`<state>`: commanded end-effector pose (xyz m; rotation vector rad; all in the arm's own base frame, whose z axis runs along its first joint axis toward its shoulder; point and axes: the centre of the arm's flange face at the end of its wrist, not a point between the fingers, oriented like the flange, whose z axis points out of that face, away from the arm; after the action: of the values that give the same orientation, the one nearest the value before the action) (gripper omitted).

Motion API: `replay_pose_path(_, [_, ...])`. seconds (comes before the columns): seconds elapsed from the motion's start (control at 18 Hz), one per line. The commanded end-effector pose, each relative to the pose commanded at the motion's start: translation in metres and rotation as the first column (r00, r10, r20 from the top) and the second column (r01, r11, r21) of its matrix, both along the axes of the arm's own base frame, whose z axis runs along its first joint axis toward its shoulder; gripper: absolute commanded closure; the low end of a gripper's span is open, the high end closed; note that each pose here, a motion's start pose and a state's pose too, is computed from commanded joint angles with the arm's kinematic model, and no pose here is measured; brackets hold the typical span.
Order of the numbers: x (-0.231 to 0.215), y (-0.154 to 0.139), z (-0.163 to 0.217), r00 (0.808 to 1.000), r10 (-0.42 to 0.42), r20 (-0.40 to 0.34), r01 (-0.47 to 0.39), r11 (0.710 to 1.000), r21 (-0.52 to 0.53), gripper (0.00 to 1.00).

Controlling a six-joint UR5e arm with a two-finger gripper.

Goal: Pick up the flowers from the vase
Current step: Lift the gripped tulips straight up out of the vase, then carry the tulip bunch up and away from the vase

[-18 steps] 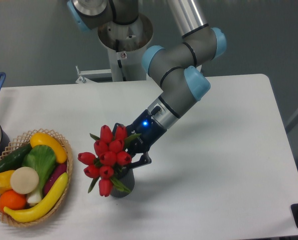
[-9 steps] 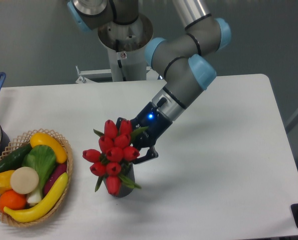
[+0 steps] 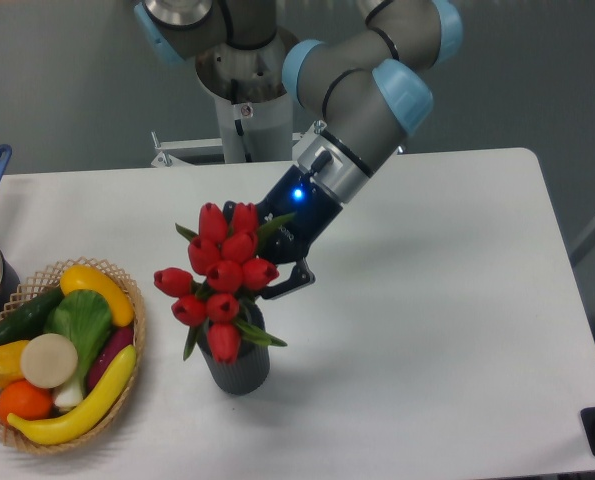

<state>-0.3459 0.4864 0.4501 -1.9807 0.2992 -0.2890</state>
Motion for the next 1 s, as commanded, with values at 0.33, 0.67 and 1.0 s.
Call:
replay_pose_path(0.33, [-0.01,0.006,0.052,0.999,0.043,0.006,-0.043,0.999,0.026,0.63])
replay_pose_path(0.67, [-0.046,-0.017,0.086,0.991,0.135,0.009,-0.135,0.99,0.043,0.63])
replay_pose_path(1.0, [-0.104,-0.065,0.079,0.968,0.25,0.006,-0.25,0.968,0.037,0.63])
